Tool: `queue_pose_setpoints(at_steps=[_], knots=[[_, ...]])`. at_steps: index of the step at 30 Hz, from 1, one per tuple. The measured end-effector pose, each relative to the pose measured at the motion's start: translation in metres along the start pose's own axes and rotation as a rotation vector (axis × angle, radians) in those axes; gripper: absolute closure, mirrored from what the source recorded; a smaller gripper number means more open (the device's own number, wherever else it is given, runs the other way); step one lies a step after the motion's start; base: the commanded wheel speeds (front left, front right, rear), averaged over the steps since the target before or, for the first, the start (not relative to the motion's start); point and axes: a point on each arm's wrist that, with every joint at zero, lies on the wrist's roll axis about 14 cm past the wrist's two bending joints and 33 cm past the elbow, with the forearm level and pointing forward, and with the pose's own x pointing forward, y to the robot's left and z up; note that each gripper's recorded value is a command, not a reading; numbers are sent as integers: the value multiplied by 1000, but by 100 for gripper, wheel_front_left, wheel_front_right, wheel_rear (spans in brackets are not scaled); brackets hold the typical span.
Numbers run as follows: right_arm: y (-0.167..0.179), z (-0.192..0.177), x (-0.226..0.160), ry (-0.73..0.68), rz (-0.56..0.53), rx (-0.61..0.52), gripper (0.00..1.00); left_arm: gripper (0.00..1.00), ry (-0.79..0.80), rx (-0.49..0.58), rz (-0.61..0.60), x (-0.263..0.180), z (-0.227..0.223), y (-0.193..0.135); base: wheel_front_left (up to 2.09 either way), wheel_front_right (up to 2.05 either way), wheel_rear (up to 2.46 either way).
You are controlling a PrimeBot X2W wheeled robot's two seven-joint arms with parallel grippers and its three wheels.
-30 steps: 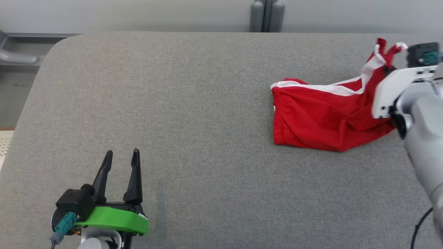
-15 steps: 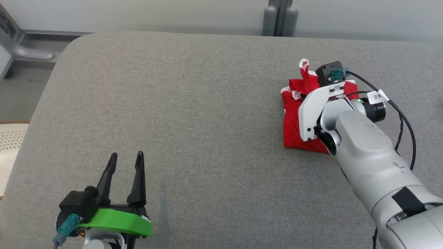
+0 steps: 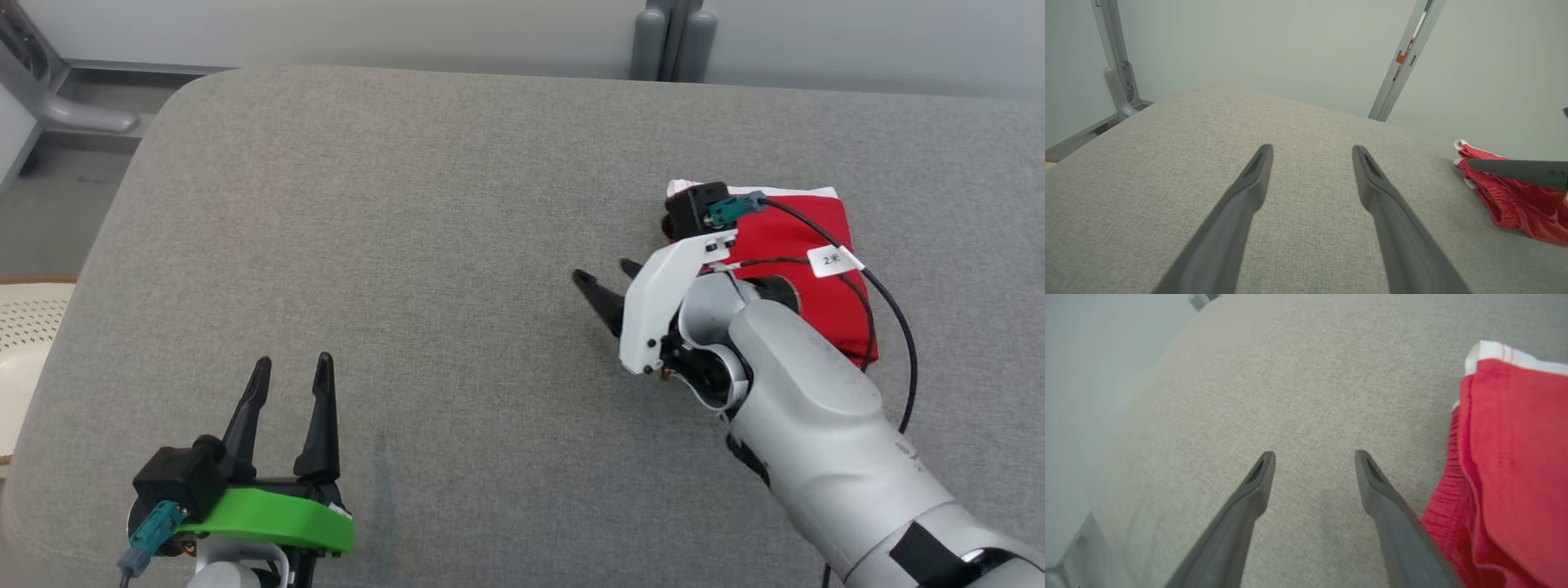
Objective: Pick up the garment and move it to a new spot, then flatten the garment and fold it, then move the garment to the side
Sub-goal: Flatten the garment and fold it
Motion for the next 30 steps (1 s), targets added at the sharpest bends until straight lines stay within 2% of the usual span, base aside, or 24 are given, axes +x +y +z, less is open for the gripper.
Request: queue_pose_setpoints(at_steps=[2,4,9,13,19,24,30], knots=[[20,17,-5,-65,72,48,0,0,-3,-1,-3,2,1,-1,0,0,0],[21,41,-15,-149,85,46,0,0,-4,-1,-11,4,1,-3,0,0,0],[-36,73,-58,-328,-67,-26,0,0,-7,-8,-39,7,1,-12,0,0,0],[-61,88,-97,-480,-172,-92,0,0,-15,-10,-52,7,3,-17,0,0,0],[-82,72,-151,-604,-303,-171,0,0,-29,-11,-59,9,7,-19,0,0,0],[-97,51,-190,-668,-407,-165,0,0,-34,10,-76,10,9,-23,0,0,0],[-107,25,-221,-670,-496,-158,0,0,-43,33,-98,9,11,-29,0,0,0]])
